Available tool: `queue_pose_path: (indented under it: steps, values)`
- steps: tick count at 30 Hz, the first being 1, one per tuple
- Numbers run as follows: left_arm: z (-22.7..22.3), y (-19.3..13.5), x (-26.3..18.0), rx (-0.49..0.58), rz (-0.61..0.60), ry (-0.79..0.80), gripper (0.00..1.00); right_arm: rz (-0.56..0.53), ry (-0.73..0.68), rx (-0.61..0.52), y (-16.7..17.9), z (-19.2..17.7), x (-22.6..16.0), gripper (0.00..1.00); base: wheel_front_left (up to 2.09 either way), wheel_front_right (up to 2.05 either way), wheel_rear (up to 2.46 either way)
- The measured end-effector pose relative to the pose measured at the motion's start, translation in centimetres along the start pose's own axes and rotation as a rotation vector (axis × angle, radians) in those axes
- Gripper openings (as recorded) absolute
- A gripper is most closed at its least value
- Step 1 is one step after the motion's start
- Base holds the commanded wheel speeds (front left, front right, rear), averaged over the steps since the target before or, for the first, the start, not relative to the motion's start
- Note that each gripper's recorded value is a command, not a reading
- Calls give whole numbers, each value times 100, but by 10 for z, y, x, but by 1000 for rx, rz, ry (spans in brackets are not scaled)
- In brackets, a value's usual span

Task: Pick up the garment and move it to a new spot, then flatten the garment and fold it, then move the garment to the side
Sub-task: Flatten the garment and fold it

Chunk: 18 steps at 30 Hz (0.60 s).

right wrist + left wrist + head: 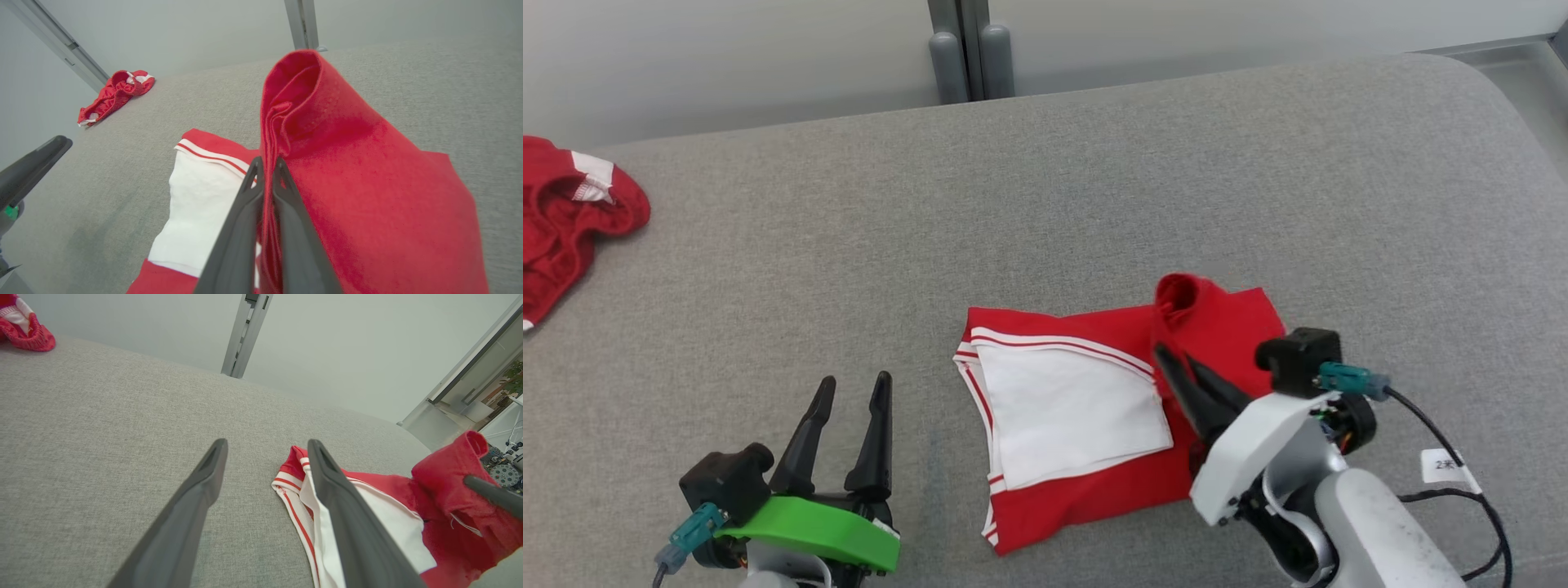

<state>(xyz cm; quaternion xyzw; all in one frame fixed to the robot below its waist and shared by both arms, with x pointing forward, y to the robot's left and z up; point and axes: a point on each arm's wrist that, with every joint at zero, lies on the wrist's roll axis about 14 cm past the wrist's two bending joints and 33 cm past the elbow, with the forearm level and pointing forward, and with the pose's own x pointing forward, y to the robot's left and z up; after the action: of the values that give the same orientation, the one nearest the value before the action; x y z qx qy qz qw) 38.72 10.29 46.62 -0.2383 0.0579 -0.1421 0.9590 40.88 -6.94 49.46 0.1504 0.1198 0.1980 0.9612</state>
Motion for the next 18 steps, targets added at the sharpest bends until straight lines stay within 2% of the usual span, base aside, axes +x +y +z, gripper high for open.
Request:
queue_pose_path:
  steps: [4,11,18]
  values:
    - [3,4,0,-3,14,-10,100,125,41,35,38,-15,13,0,0,0,0]
    - [7,13,-5,-13,50,-29,100,263,129,40,80,-46,32,0,0,0,0]
    - [9,21,-10,-17,81,-39,100,305,192,28,91,-64,44,0,0,0,0]
